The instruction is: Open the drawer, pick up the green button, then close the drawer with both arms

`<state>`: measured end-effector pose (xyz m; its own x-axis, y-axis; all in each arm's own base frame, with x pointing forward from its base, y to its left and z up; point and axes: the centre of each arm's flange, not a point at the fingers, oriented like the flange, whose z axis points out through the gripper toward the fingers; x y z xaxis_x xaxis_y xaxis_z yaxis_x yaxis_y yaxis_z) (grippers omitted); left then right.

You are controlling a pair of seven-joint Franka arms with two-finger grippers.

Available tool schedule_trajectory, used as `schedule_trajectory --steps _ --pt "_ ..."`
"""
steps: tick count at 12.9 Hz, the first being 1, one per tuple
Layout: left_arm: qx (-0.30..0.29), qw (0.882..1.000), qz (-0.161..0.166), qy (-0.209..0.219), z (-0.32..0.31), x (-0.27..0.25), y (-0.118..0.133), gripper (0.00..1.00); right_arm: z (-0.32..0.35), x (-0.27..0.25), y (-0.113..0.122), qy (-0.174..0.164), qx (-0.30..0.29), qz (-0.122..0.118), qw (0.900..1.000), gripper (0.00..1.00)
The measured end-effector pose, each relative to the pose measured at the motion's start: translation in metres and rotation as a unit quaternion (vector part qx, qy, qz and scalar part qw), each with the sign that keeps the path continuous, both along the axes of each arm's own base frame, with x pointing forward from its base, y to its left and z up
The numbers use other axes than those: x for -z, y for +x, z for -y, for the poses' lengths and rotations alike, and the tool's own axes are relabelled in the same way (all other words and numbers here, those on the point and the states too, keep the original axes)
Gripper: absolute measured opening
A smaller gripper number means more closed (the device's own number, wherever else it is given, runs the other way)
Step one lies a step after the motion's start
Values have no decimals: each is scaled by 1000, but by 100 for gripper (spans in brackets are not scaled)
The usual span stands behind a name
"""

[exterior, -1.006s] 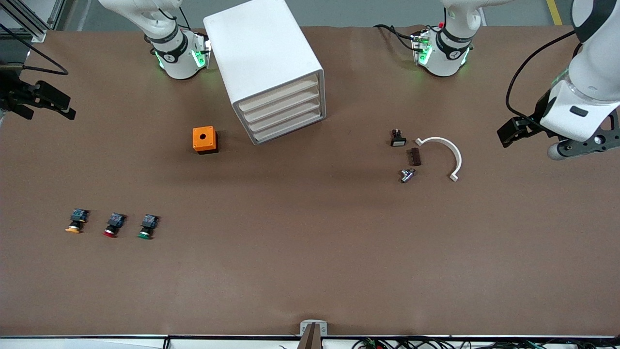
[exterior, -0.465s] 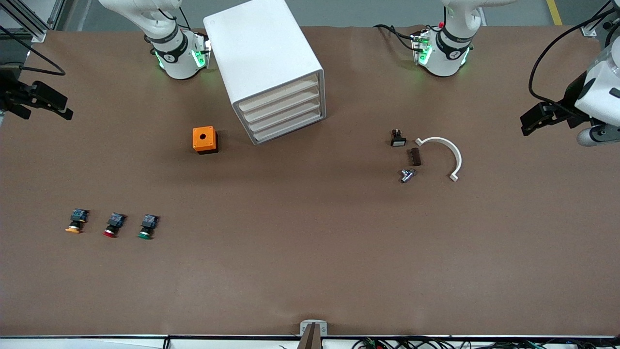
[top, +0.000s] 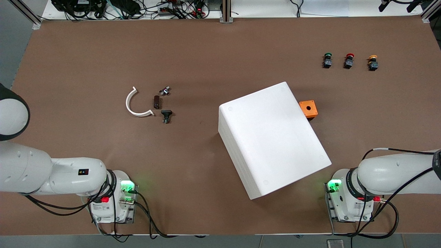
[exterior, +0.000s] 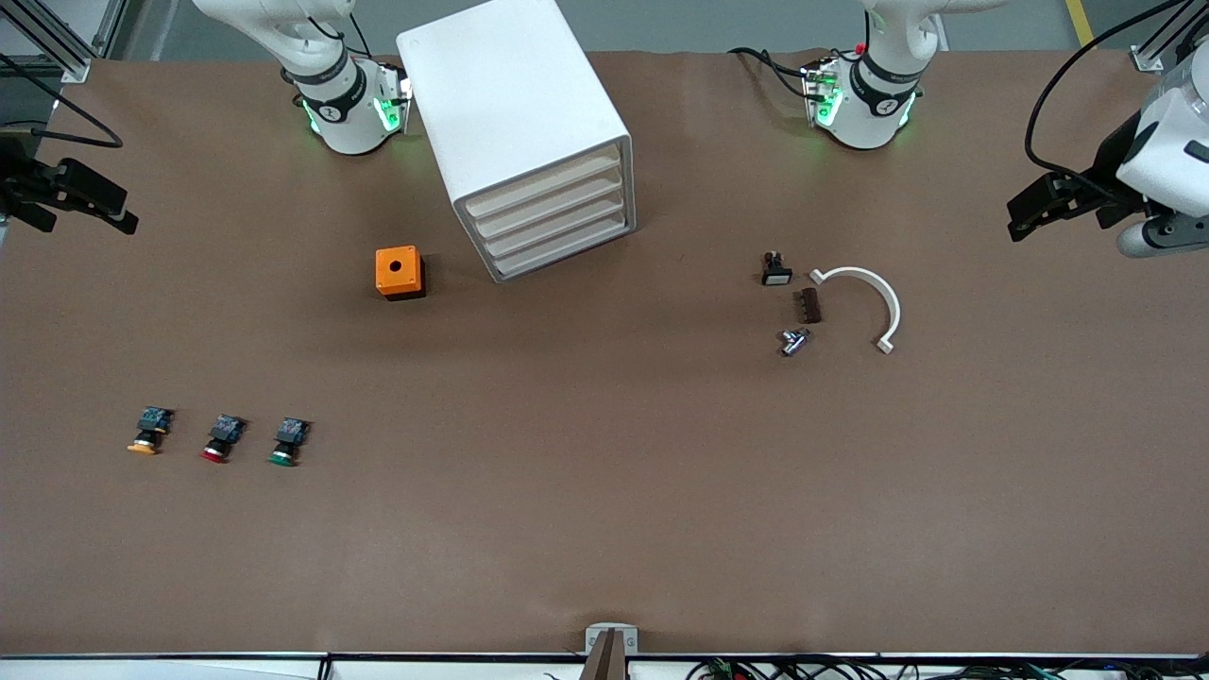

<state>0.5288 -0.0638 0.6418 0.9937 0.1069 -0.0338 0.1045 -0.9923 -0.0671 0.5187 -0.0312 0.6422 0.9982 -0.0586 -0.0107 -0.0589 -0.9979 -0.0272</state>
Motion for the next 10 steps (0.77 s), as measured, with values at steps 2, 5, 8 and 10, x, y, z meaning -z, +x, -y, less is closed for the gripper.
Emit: schedule_trajectory --steps 2,5,8,10 --pt "-2 1000 2 1 -2 -1 -4 100 0 0 0 0 0 1 1000 100" --pt "-2 1000 1 0 -2 1 -3 100 1 0 0 0 1 2 1000 100" --pt "-2 1000 0 -11 1 1 -4 100 4 -1 1 -1 3 6 1000 100" --pt "-2 1000 0 -12 0 1 -3 100 8 -1 1 -1 7 7 1000 100"
